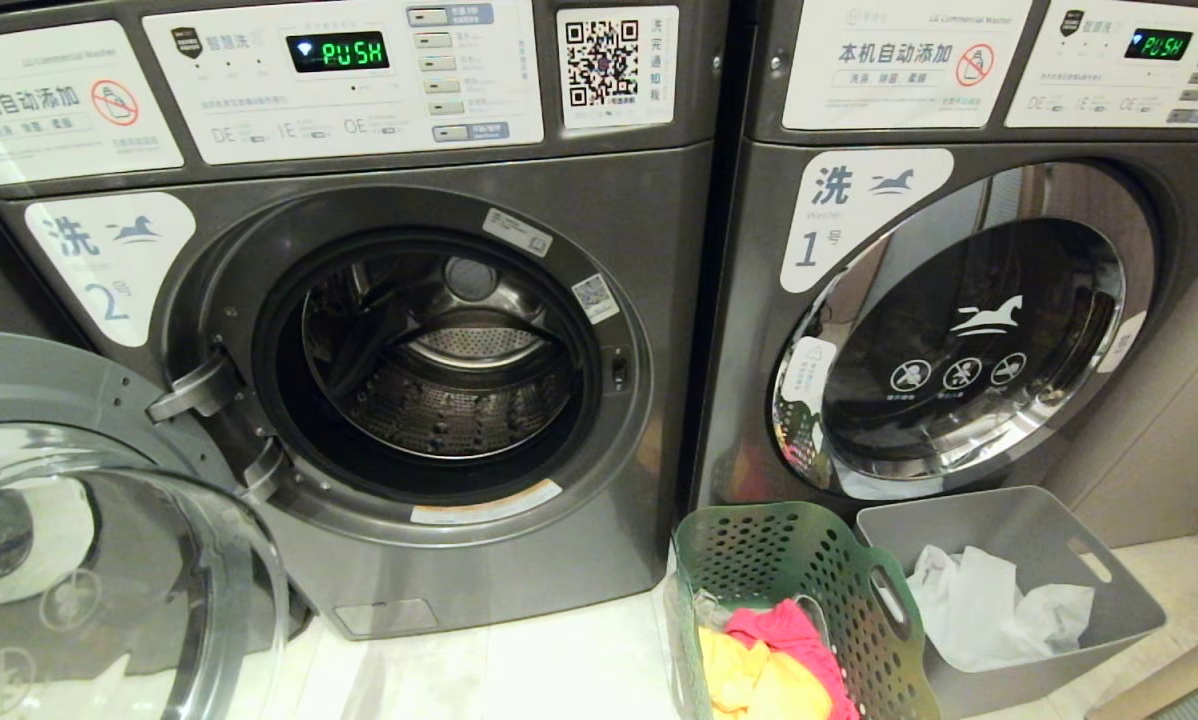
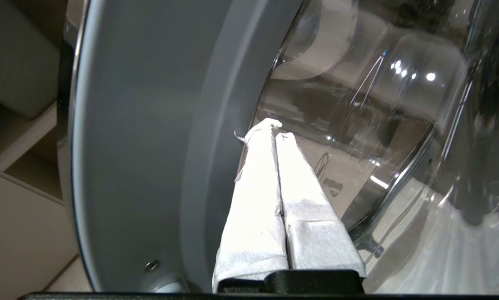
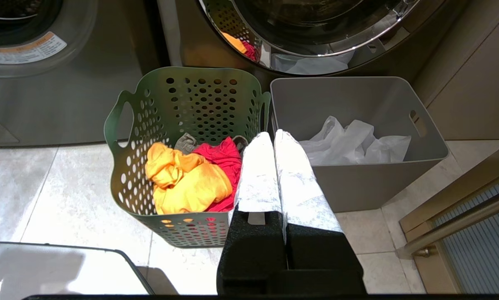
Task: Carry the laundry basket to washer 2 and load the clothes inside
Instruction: Open the lid of the washing machine
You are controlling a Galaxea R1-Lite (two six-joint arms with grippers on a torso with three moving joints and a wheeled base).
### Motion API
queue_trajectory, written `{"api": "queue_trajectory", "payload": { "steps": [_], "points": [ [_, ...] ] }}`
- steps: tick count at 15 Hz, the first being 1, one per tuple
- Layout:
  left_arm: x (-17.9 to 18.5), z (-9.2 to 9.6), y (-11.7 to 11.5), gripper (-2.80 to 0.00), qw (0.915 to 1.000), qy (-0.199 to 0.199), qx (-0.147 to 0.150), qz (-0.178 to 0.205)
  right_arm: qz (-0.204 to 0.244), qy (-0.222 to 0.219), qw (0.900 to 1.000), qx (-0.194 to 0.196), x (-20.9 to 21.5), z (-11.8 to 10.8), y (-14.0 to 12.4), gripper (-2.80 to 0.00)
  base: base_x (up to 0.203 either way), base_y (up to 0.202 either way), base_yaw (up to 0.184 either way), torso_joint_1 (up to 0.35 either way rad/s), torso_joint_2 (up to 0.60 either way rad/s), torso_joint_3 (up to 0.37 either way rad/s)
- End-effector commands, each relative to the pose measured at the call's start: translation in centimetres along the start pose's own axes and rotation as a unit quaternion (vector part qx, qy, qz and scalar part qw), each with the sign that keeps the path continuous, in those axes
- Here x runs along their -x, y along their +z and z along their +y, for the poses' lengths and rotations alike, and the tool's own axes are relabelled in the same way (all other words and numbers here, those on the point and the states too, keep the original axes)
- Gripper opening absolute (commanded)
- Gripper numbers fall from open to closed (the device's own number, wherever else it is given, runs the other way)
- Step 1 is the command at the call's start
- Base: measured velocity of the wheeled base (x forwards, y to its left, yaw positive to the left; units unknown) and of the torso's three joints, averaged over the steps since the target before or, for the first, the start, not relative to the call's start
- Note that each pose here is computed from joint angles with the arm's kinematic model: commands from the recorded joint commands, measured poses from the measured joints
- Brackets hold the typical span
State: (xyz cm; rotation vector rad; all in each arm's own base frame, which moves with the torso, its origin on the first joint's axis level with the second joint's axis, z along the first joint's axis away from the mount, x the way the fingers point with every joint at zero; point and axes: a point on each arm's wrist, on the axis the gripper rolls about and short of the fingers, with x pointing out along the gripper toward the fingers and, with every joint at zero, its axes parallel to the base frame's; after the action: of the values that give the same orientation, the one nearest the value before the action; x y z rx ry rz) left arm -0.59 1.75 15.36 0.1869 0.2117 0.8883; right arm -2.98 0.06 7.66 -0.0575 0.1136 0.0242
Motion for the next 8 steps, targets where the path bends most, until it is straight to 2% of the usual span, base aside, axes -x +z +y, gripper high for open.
{"api": "queue_trajectory", "payload": {
  "steps": [1,3,8],
  "points": [
    [-1.0,-1.0,1.2,-2.80,0.9996,0.005,-0.001,0.028,0.000,0.000,1.000,0.000,0.0,0.0,0.0,-2.80,0.000,0.000,0.000,0.000,0.00,0.000],
    [-1.3,-1.3,1.7,-2.80,0.9992,0.019,0.009,0.035,0.000,0.000,1.000,-0.001,0.0,0.0,0.0,-2.80,0.000,0.000,0.000,0.000,0.00,0.000],
    [-1.8,-1.8,2.3,-2.80,0.9986,0.022,0.013,0.047,0.000,0.000,1.000,-0.001,0.0,0.0,0.0,-2.80,0.000,0.000,0.000,0.000,0.00,0.000]
  ]
}}
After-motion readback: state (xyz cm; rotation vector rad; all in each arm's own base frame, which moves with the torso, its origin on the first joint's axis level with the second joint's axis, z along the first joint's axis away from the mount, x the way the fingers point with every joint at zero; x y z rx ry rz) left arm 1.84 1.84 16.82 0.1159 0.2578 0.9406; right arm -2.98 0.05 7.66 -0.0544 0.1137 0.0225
